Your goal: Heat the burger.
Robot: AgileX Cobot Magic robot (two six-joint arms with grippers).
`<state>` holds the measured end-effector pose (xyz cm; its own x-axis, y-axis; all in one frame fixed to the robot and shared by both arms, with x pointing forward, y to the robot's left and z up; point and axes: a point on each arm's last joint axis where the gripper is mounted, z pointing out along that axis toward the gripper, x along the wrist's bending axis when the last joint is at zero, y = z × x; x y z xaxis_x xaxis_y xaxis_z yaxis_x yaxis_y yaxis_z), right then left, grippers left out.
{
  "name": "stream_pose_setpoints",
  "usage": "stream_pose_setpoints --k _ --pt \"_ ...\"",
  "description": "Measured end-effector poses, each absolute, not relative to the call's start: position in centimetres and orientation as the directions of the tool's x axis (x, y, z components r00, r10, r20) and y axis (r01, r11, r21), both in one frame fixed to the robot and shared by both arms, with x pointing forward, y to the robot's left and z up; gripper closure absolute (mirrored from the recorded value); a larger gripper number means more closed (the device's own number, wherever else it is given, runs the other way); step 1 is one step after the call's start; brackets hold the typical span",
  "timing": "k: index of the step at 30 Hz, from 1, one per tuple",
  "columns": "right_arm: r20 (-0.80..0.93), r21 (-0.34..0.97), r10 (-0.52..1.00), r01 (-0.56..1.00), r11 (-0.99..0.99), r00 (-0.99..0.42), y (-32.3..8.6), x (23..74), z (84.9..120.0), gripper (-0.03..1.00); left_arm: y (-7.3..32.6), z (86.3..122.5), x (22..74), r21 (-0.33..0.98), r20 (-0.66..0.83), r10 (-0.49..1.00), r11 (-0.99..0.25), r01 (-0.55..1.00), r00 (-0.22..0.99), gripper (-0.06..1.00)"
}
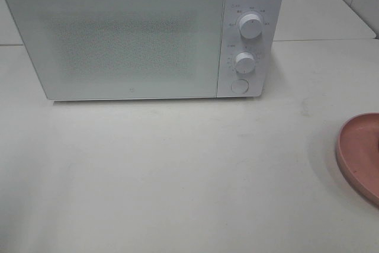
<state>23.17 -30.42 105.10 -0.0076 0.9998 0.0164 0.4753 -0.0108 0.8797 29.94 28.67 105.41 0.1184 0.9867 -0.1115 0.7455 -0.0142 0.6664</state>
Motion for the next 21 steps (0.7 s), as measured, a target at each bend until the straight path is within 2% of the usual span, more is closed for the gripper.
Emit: stream_pose_setpoints --k 10,16,21 --pt "0.016 0.880 1.000 0.475 -0.011 -0.008 -30.4 23.2 105.1 0.22 28.8 105.8 24.8 0.850 -0.015 0.995 -0.039 0.525 0.098 -0.05" --pt "0.016 0.880 1.000 0.475 -0.011 -0.008 -30.4 23.2 105.1 0.22 28.8 105.8 23.2 0.895 0.003 0.995 -0.046 0.444 0.097 -0.05" --pt "0.016 0.880 1.000 0.475 -0.011 -0.008 -30.4 23.2 105.1 0.22 28.7 105.8 23.0 0.899 0.004 0.995 -0.046 0.435 0.098 -0.05"
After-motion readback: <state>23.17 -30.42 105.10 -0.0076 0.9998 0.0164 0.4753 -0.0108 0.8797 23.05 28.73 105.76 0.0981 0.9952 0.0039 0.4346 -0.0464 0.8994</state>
